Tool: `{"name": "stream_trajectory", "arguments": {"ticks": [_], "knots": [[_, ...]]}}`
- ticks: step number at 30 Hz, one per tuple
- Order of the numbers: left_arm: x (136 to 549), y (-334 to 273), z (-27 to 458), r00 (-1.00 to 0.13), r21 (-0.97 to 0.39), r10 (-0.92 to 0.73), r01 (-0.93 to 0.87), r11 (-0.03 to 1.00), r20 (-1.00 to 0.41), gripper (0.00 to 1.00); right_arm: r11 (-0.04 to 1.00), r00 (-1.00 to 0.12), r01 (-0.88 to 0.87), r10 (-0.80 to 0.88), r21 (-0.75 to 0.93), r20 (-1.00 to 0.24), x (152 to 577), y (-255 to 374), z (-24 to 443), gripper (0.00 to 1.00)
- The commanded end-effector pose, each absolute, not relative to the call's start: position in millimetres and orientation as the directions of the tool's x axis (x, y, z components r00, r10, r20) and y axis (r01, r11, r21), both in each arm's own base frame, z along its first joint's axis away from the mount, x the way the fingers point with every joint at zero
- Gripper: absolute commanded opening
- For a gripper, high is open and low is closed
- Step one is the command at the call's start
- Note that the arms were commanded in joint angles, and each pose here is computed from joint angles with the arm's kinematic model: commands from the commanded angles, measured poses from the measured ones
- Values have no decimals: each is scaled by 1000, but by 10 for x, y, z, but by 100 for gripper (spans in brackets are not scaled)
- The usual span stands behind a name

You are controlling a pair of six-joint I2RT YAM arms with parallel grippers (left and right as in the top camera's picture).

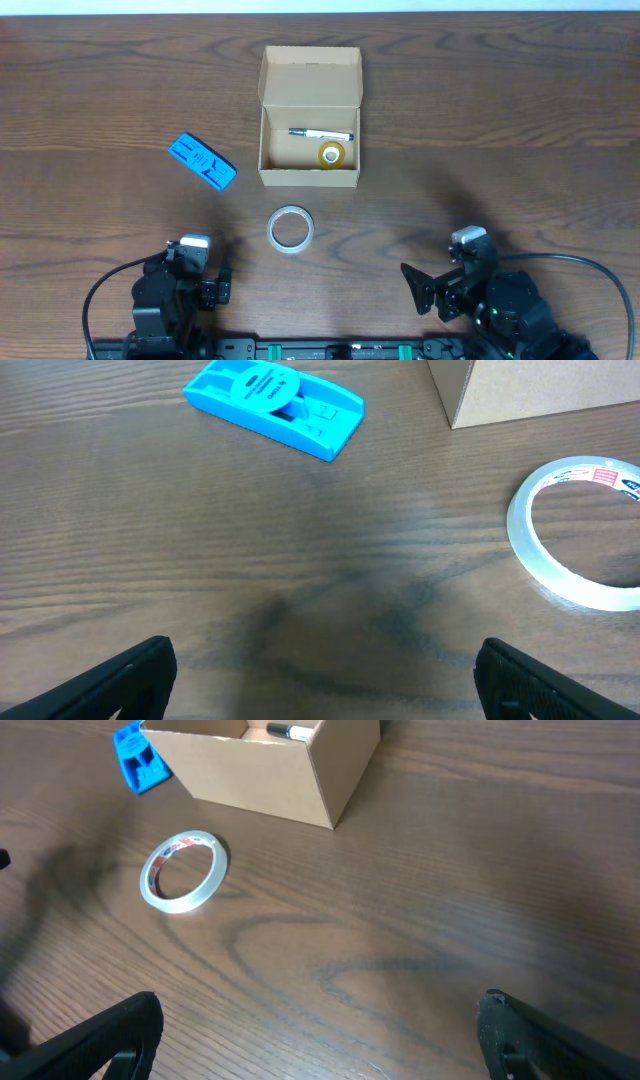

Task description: Pack container

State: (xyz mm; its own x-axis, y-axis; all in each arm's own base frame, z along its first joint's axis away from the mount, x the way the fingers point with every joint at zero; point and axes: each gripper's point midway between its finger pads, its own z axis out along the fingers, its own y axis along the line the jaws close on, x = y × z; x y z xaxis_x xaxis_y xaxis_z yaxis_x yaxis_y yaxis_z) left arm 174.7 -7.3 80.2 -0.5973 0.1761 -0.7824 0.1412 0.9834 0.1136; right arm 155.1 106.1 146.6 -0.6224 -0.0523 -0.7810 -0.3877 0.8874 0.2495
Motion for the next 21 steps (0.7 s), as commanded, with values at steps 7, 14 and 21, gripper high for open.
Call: {"name": "stream_trajectory", "arguments": {"ticks": [7, 14, 21], "knots": [[1755, -75, 847, -597, 29, 70, 78, 997, -800, 95, 892, -627, -369, -33, 260, -778, 1557, 1043, 1462, 99], [1733, -163, 1331, -564, -258, -247, -62, 964, -788, 95, 892, -627, -369, -33, 260, -778, 1557, 1043, 1462, 99], [1838, -380, 1644, -709, -383, -320, -76, 921, -629, 95, 892, -628, -369, -33, 260, -777, 1555, 1042, 1458, 99]]}}
